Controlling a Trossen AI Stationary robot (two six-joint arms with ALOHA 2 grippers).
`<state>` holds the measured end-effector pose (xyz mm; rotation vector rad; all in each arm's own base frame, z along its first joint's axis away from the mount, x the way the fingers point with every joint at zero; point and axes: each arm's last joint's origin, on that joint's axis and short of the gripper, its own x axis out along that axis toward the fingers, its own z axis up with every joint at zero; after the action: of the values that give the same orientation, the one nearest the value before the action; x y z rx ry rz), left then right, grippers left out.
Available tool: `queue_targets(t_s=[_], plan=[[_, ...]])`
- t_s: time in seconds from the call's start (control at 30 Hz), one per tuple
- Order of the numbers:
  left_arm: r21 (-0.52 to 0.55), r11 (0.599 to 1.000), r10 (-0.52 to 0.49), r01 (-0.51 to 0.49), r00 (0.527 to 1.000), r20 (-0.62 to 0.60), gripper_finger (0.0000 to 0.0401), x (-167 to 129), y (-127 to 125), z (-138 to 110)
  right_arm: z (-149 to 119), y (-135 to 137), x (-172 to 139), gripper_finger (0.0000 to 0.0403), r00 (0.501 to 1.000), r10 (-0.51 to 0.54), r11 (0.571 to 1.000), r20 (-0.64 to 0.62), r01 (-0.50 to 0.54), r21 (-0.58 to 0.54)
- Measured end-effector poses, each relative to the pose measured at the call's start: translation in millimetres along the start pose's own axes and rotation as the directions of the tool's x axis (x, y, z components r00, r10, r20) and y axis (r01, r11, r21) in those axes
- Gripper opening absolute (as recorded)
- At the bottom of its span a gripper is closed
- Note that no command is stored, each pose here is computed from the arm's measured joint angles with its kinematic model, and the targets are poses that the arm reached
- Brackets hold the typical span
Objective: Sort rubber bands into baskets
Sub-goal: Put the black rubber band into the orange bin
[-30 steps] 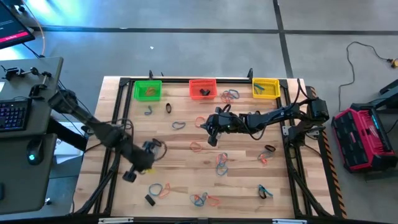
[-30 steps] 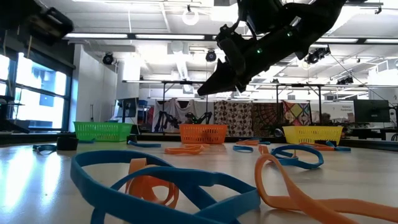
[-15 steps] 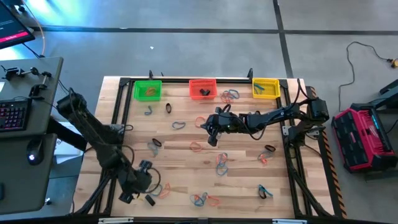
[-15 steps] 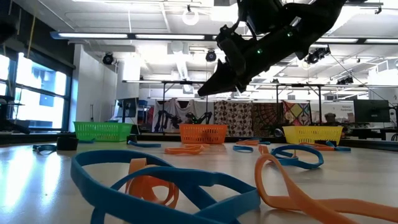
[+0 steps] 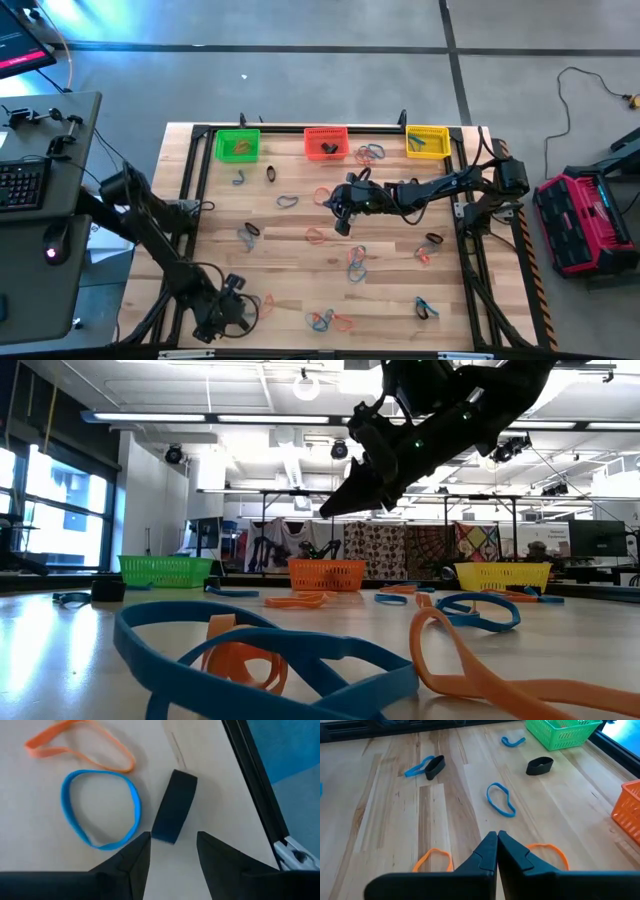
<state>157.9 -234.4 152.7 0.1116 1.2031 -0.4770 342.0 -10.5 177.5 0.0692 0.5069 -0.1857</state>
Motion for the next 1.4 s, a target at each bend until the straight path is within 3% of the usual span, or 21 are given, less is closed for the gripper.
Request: queue_targets(t_s=[0.13, 0.3, 0.5, 0.7, 0.93, 1.1, 1.4], plan=[[0.007, 1.0, -0.003, 0.003, 1.0, 0.006, 0.0154, 9.1, -3.2, 0.2, -0.2, 0.1, 0.0, 0.0, 1.0, 0.003, 1.0, -0.002, -0.003, 0.0], [0.007, 0.997, 0.081, -0.081, 0.996, 0.03, 0.0148, 16.7, -0.6, -0.3, -0.2, 0.1, 0.0, 0.0, 1.0, 0.003, 1.0, -0.002, -0.003, -0.001], [0.008, 0.992, 0.122, -0.123, 0.992, 0.027, 0.0097, 15.7, 1.7, -1.7, -0.2, 0.1, 0.0, 0.0, 1.0, 0.003, 1.0, -0.002, -0.003, -0.001], [0.009, 0.996, 0.092, -0.092, 0.996, -0.015, 0.001, -4.4, 2.9, -2.3, -0.3, 0.1, 0.0, 0.0, 1.0, 0.002, 1.0, -0.003, -0.002, -0.001], [-0.041, 0.995, 0.089, -0.087, 0.994, 0.056, 0.0003, -40.9, 13.2, 9.6, -0.3, 0.0, 0.0, 0.0, 1.0, 0.002, 1.0, -0.003, -0.002, -0.001], [-0.145, 0.98, 0.158, -0.138, 0.978, 0.135, 0.0001, -71.3, 38.9, 16.2, -1.1, 1.2, -1.4, 0.0, 1.0, 0.004, 1.0, -0.017, -0.004, -0.005], [-0.397, 0.885, 0.353, -0.244, 0.908, 0.228, 0.0001, -125.0, 122.6, 24.0, 5.3, 13.1, -14.7, 0.0, 0.999, 0.033, 0.998, -0.011, -0.033, -0.059]])
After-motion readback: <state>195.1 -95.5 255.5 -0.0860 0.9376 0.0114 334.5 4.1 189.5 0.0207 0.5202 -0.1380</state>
